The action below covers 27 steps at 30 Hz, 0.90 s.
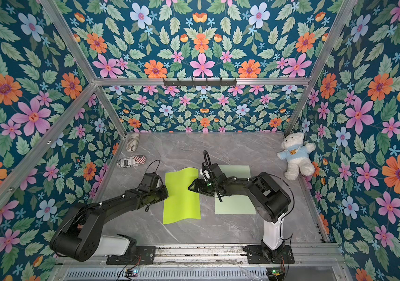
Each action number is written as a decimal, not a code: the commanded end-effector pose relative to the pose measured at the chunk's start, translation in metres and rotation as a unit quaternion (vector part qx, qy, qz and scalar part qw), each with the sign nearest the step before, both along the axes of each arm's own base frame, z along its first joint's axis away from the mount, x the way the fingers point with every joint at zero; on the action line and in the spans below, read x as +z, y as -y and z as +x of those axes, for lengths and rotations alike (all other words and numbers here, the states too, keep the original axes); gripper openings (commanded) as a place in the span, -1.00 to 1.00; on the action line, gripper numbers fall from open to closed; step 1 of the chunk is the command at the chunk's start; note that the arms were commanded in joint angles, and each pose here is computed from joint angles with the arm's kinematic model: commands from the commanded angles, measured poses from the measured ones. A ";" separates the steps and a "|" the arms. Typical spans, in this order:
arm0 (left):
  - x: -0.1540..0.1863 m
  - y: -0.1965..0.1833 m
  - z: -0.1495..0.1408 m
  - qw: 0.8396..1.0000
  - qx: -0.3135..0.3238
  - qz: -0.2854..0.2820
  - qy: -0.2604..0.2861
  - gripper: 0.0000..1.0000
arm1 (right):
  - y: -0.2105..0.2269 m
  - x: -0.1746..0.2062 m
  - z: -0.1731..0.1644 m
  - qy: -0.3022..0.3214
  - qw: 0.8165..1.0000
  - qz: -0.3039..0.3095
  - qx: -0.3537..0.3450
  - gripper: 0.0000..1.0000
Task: Fold the rectangular paper in half along the long edge
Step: Pick up the paper from the center of the board.
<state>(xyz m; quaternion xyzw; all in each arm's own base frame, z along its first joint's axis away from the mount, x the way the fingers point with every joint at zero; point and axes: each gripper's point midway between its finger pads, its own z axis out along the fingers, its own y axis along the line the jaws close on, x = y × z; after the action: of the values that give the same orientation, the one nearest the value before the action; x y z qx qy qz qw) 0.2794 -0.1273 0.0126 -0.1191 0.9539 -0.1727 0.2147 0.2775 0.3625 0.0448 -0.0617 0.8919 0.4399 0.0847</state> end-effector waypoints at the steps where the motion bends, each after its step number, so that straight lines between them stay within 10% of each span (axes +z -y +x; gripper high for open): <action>1: -0.026 -0.010 -0.035 0.997 -0.001 0.022 -0.079 -0.72 | 0.011 -0.021 -0.010 -0.039 0.998 -0.038 -0.008 0.69; 27: -0.047 -0.013 -0.051 0.994 0.008 0.029 -0.110 -0.74 | -0.012 -0.021 0.001 -0.036 0.999 -0.021 0.013 0.71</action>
<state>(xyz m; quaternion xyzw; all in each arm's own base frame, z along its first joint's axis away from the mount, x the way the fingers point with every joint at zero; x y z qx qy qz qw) 0.2897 -0.1384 0.0080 -0.1230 0.9416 -0.2024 0.2393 0.2863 0.3856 0.0474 -0.0779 0.8788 0.4653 0.0721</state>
